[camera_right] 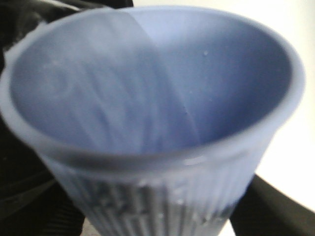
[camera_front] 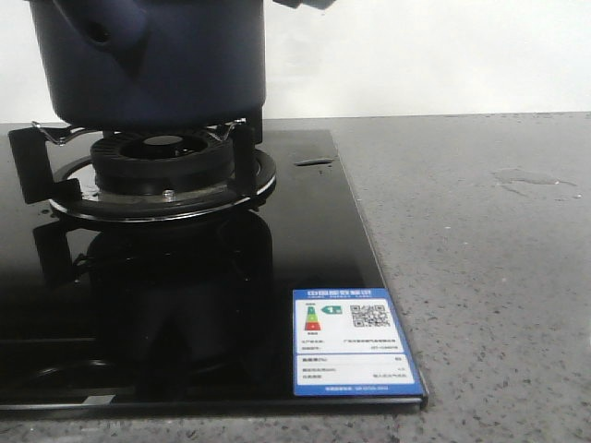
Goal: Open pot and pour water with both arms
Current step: 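Tilt the cup with the right gripper to pour water into the pot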
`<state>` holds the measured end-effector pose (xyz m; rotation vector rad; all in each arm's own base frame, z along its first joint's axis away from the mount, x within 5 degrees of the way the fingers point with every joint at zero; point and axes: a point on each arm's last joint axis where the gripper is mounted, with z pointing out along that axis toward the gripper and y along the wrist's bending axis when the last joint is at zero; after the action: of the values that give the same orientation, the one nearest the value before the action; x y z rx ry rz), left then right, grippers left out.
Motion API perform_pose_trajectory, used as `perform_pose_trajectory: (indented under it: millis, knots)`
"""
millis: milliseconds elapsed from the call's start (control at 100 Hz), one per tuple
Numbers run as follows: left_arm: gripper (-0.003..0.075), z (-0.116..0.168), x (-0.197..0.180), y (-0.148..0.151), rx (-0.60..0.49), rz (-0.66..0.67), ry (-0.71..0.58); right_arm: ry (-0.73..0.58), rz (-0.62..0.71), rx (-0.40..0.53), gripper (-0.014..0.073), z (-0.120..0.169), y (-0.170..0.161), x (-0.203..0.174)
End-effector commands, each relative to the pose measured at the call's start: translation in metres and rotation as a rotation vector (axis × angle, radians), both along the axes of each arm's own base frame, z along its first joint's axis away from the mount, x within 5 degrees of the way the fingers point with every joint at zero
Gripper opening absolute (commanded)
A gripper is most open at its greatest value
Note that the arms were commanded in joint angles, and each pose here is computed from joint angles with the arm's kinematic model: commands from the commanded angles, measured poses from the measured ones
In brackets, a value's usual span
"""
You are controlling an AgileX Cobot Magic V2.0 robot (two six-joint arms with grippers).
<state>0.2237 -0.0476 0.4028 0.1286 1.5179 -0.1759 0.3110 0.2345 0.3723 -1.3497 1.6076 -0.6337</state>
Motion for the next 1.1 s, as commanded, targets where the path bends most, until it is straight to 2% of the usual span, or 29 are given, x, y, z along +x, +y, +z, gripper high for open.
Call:
perform_pose_trajectory:
  millis: [0,360,1090]
  knots:
    - [0.037,0.027,-0.009,0.006,-0.033,0.035,-0.157,-0.164,0.049,-0.007,0.0345,0.037,-0.004,-0.008]
    - [0.037,0.027,-0.009,0.006,-0.033,0.035,-0.157,-0.293,0.07,-0.129,0.0345,0.047,-0.006,-0.005]
    - [0.037,0.027,-0.009,0.006,-0.033,0.035,-0.157,-0.49,0.117,-0.32,0.0345,0.061,-0.005,-0.003]
